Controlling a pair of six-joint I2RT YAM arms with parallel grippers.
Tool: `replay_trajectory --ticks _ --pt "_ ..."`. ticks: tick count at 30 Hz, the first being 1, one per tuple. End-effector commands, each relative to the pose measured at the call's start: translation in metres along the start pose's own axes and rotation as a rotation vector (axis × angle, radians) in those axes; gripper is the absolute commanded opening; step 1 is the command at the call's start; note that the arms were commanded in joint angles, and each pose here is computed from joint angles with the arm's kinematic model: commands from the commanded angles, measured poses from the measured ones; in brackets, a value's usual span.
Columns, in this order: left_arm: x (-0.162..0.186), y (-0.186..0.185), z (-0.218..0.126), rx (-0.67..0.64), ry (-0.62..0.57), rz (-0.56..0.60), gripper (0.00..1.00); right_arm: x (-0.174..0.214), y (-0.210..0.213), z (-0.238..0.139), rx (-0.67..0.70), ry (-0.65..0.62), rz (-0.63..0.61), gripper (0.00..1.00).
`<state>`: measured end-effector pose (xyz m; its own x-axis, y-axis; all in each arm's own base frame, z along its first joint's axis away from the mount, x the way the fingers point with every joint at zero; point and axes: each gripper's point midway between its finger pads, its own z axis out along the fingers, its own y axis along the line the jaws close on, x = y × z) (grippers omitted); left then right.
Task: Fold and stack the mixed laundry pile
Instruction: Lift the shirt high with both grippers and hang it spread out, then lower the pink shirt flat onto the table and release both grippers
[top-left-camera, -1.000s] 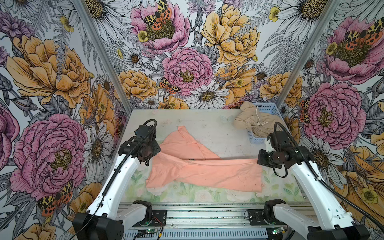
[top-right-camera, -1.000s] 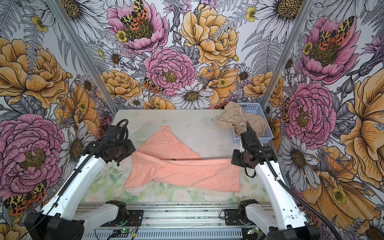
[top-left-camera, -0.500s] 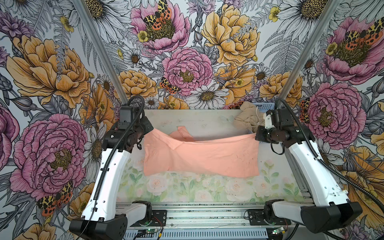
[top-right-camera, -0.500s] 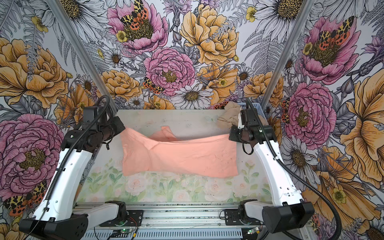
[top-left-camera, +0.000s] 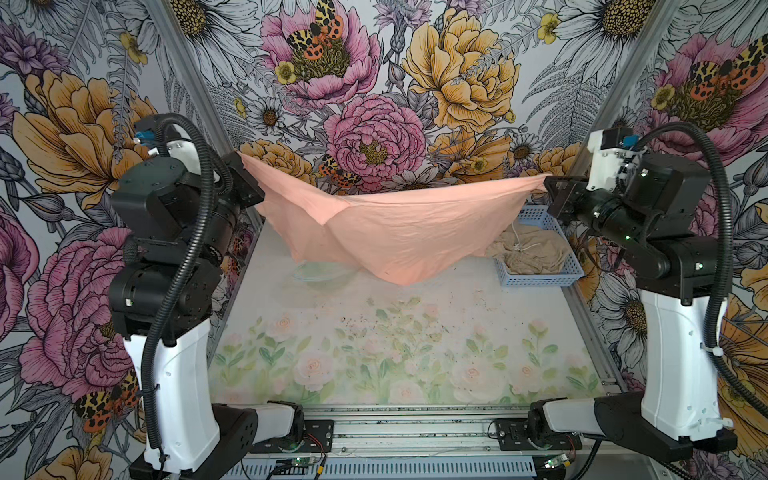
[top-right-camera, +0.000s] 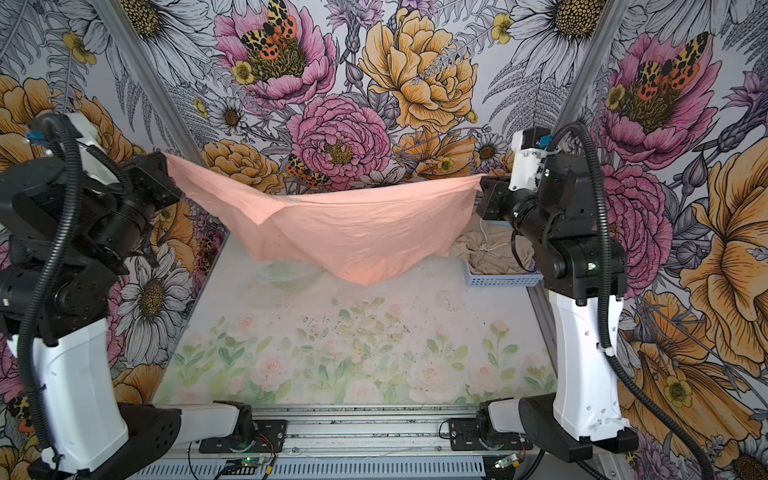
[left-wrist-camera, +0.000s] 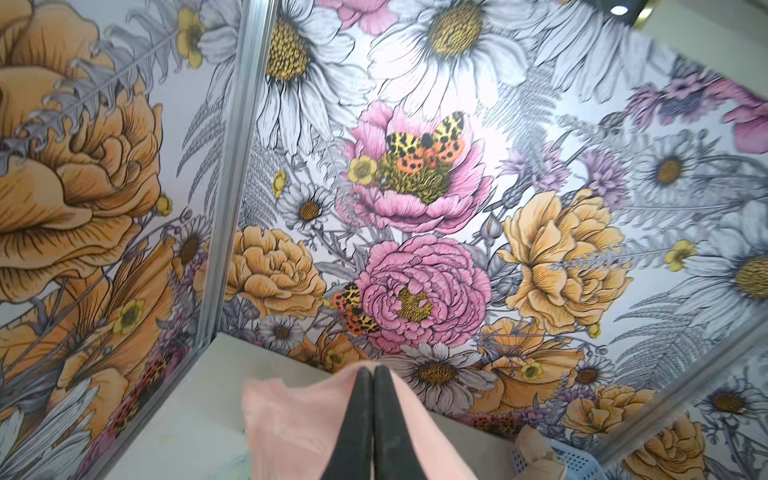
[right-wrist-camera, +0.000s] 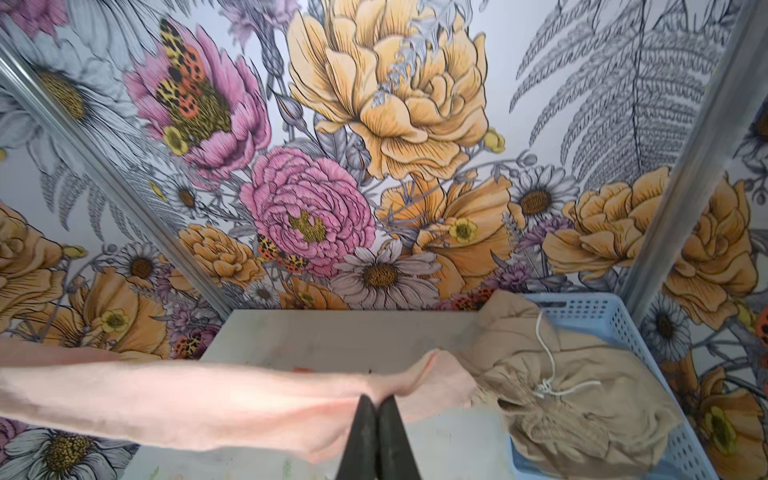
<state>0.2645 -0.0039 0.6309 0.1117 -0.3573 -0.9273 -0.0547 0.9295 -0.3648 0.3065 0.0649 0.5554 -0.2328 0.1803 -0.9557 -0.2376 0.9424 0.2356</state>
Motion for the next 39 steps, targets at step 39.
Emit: replay_trajectory --ticks 39 --pt "-0.028 0.053 0.197 -0.165 -0.269 0.116 0.0 -0.089 -0.024 0.195 -0.088 -0.339 -0.043 0.0"
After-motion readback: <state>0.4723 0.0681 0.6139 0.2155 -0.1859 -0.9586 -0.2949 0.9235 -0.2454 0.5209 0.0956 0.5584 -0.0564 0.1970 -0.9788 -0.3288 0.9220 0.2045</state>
